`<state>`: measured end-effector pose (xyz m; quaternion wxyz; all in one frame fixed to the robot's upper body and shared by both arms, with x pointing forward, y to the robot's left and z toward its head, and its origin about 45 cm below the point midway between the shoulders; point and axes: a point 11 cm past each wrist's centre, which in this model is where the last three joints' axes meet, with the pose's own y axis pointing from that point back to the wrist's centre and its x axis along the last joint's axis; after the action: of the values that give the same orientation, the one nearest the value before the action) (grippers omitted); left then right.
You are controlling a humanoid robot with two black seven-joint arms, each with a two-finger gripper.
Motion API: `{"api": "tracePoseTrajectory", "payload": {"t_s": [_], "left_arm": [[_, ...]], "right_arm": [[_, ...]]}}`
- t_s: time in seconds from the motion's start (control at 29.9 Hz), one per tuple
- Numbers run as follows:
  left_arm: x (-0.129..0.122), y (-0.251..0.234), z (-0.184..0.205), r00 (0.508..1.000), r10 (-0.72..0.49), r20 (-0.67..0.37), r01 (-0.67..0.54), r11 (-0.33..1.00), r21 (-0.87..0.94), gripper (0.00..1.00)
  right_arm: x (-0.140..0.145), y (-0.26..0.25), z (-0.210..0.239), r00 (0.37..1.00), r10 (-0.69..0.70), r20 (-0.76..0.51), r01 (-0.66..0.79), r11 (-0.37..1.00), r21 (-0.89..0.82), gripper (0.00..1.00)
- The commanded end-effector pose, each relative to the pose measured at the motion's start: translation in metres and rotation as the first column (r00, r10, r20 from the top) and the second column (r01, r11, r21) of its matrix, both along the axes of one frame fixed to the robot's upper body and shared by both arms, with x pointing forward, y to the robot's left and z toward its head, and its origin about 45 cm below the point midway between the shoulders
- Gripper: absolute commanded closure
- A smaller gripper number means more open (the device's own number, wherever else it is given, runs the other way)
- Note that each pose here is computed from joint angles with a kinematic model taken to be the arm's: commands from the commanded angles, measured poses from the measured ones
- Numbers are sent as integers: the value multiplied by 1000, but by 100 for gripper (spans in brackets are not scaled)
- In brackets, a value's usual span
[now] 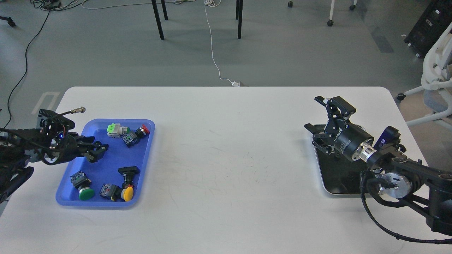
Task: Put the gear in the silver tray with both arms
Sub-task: 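Lower the left gripper into the blue tray and grasp another black gear, then lift the second gear and carry it toward the table center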
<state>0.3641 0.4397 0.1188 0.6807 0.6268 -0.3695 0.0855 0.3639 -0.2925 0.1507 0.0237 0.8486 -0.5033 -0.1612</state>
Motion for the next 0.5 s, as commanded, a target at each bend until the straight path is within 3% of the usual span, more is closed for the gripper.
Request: {"api": "tracePoseTrajectory", "payload": {"t_s": [0.0,0.03,0.27,0.47], "left_arm": [[1,0,1,1000,-5,10,5,1000,-1,85],[1,-1,1,1000,-6,13,6,1000,-1,89],[9,-4,12,998,-34,59,34,999,-2,89],[28,-20,68,978,-133,161,136,991,-7,89]], "right_arm": [[0,0,0,1000,1,0,-1,1000,0,3],[-1,0,-1,1000,1,-2,-1,1000,0,3],[0,-2,1,1000,-3,1,3,1000,-3,3],[1,-3,2,1000,-6,4,6,1000,-3,3]]}}
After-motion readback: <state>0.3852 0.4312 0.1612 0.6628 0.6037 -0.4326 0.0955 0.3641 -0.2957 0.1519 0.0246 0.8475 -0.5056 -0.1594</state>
